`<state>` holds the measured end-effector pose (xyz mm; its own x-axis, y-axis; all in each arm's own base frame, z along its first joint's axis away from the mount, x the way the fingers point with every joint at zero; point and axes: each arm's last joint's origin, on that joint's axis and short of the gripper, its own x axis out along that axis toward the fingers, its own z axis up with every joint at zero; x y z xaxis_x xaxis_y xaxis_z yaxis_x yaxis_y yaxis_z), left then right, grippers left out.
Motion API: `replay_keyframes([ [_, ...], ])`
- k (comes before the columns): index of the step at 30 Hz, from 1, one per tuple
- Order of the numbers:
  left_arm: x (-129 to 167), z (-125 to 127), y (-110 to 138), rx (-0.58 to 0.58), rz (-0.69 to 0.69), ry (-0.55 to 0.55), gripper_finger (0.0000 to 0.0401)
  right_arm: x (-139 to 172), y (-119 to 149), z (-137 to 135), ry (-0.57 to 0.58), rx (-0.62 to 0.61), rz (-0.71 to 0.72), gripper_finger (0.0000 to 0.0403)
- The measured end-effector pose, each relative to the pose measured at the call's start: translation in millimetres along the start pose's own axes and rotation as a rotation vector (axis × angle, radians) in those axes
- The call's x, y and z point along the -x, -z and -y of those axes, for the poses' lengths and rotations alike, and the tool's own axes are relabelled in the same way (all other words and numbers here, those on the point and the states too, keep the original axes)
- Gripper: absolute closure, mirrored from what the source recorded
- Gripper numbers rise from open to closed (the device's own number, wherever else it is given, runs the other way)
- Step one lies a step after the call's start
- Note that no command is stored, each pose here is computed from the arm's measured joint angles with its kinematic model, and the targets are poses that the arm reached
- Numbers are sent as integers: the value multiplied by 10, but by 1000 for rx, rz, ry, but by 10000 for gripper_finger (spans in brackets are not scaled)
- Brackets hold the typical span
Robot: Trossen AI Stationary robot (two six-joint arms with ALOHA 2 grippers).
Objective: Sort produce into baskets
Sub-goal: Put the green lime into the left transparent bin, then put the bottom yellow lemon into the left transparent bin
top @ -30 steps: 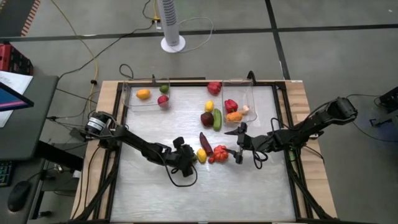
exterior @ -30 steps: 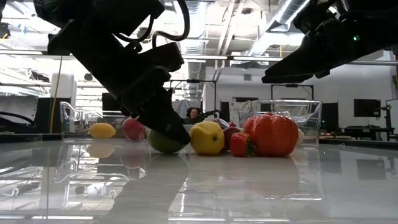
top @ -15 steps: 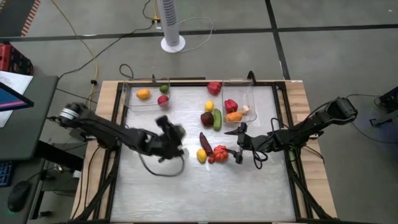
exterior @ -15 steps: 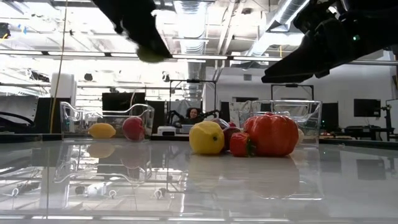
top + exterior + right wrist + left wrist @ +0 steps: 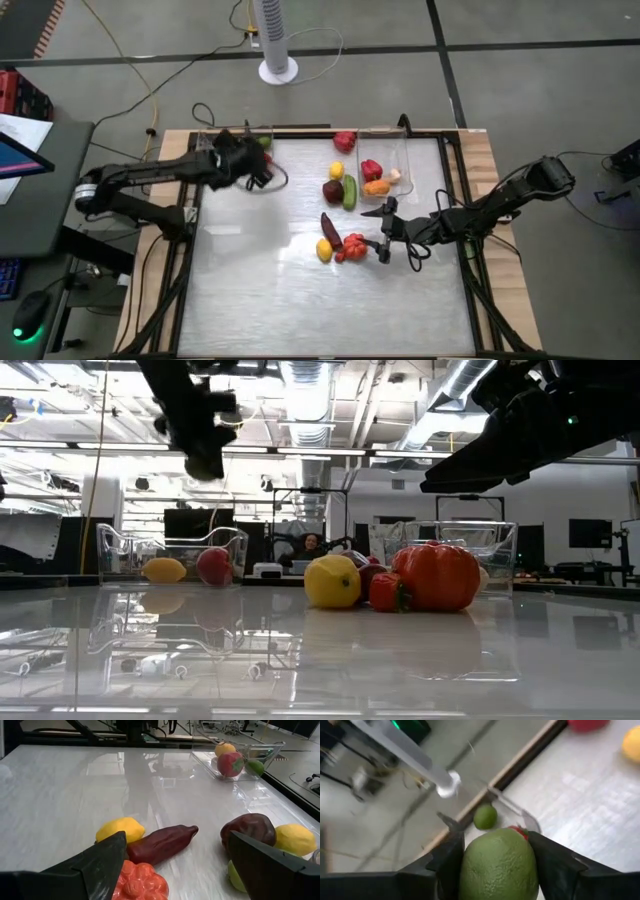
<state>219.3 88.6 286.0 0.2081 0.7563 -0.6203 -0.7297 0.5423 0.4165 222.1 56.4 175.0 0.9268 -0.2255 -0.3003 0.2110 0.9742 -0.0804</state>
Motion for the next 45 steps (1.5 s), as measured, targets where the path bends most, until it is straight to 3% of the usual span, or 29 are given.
replay_keyframes([
  [3, -164, -119, -11, 32, -63, 37, 173, 0, 3, 0, 0, 2, -3, 31],
  [9, -308, -278, -36, 57, -83, -19, 120, 0, 7, 1, 0, 5, -7, 31],
  [11, -308, -260, -58, 76, -69, 51, 112, 0, 9, 1, 0, 6, -9, 31],
  [12, -294, -216, -75, 82, -58, 141, 111, 0, 9, 1, 1, 6, -9, 31],
  [14, -227, -74, -132, 77, -6, 353, 109, -3, 8, 6, 3, 8, -8, 31],
  [16, -147, 164, -190, 58, 54, 495, 109, -11, 5, 23, 11, 4, -8, 31],
  [21, 9, 980, -124, -109, 123, 668, 109, -21, 3, 42, 19, -10, -7, 31],
  [24, 7, 1480, 44, -263, 135, 713, 109, -16, 4, 33, 14, -9, -7, 31],
  [28, 30, 1927, 139, -352, 161, 801, 108, -10, 5, 20, 8, -7, -7, 31],
  [32, 65, 2211, 211, -411, 158, 892, 108, -10, 10, 20, 8, -5, -11, 31],
  [45, -113, 2594, 447, -486, 138, 914, 108, -11, 12, 24, 10, -7, -14, 31],
])
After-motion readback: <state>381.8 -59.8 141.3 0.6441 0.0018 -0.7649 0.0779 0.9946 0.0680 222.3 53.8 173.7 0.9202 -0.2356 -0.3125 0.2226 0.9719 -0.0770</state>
